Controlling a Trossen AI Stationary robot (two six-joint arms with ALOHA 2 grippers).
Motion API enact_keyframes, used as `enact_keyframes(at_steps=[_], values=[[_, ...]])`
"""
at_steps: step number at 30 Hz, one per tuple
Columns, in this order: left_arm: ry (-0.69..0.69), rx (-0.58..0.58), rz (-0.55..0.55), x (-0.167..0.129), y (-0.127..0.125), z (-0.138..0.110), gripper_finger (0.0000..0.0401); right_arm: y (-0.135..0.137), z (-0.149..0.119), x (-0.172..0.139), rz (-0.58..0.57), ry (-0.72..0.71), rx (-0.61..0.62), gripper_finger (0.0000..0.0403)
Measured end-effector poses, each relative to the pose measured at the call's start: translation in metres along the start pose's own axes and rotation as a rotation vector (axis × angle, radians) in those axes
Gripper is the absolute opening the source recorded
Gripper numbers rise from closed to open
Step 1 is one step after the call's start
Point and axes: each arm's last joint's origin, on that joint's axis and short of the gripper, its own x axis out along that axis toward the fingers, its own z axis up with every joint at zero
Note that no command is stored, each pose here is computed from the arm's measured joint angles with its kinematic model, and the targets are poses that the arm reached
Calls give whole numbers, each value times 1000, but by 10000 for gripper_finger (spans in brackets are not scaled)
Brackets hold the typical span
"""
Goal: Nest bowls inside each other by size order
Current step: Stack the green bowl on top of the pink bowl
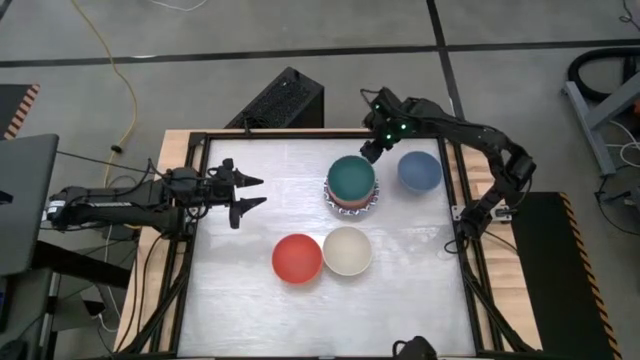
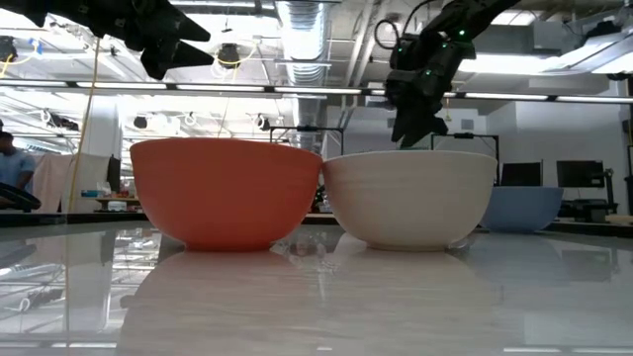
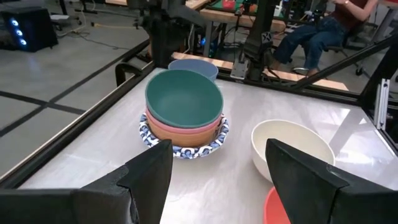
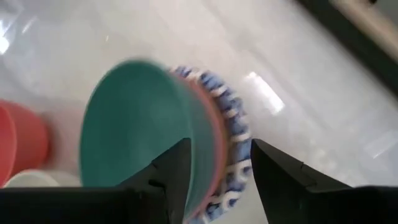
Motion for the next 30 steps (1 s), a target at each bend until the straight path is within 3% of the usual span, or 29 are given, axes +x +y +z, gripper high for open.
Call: enact_keyframes(at_steps=[6,12,21,30], values=[[23,-11,2,0,0,-2,247,-4,-5,-35,9,-76,0,154],[36,-9,4,0,0,-4,247,3,-16,-58,18,-127,-1,89],[44,-6,5,1,0,-4,247,3,-36,-11,55,-138,-24,9],[73,-6,9,13,-1,-8,247,-2,-53,13,65,-119,-9,21]])
